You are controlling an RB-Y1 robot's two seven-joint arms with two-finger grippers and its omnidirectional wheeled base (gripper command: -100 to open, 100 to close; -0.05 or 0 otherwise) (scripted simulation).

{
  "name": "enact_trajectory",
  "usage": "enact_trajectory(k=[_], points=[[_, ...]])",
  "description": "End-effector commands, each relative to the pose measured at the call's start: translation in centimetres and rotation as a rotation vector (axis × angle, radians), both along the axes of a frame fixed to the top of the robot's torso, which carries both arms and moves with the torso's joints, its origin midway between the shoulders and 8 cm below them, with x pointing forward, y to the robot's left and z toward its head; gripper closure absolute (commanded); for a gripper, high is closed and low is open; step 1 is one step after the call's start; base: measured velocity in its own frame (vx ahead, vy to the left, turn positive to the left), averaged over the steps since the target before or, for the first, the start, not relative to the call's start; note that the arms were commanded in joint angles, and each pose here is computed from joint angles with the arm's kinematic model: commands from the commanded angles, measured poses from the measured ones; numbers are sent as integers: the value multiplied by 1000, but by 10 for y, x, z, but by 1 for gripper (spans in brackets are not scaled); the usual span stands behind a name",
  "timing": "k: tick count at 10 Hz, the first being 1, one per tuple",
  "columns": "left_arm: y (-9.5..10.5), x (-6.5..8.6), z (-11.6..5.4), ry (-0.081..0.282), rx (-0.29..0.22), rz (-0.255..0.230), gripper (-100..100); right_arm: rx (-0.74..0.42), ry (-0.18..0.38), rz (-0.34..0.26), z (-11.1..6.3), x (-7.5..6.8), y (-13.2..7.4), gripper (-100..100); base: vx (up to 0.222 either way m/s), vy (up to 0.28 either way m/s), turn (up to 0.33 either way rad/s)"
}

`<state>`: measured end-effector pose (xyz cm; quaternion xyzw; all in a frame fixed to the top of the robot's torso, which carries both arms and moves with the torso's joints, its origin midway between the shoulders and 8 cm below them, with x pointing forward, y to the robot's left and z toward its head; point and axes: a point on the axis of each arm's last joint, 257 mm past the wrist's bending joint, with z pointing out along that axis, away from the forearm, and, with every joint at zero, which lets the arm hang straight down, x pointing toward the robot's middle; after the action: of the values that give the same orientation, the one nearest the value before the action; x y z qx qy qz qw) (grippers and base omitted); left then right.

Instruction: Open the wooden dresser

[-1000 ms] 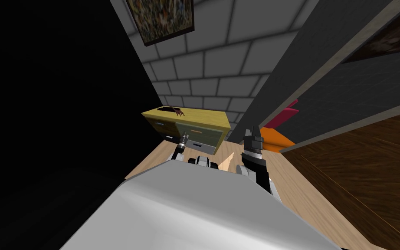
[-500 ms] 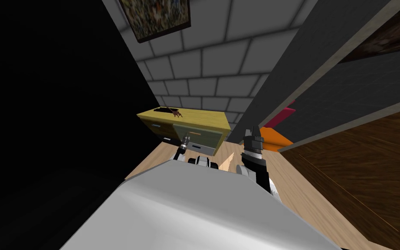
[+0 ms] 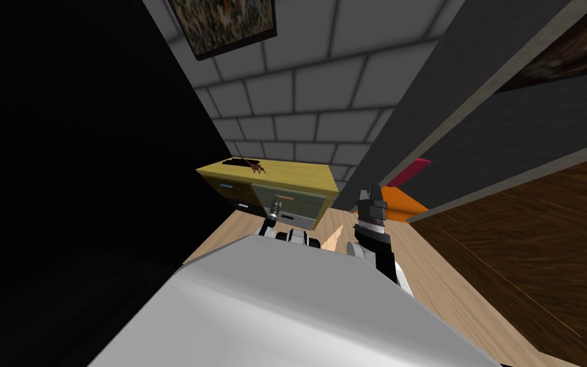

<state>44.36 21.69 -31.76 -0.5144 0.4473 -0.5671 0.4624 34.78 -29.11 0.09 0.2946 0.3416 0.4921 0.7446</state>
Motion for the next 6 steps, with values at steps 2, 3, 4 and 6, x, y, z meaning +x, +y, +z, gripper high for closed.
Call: enact_trajectory(k=[2,3,4,6], points=[[-1,5,3,-2,-2,0,-100,0,0,0,0,0,0,0,49,-6,0],[-1,6,4,0,-2,0,100,0,0,0,0,0,0,0,6,-1,1],[-1,4,5,-2,-2,-3,100,0,0,0,0,0,0,0,-74,8,46],[-2,3,7,-3,-2,-7,100,0,0,0,0,0,0,0,-180,9,5]])
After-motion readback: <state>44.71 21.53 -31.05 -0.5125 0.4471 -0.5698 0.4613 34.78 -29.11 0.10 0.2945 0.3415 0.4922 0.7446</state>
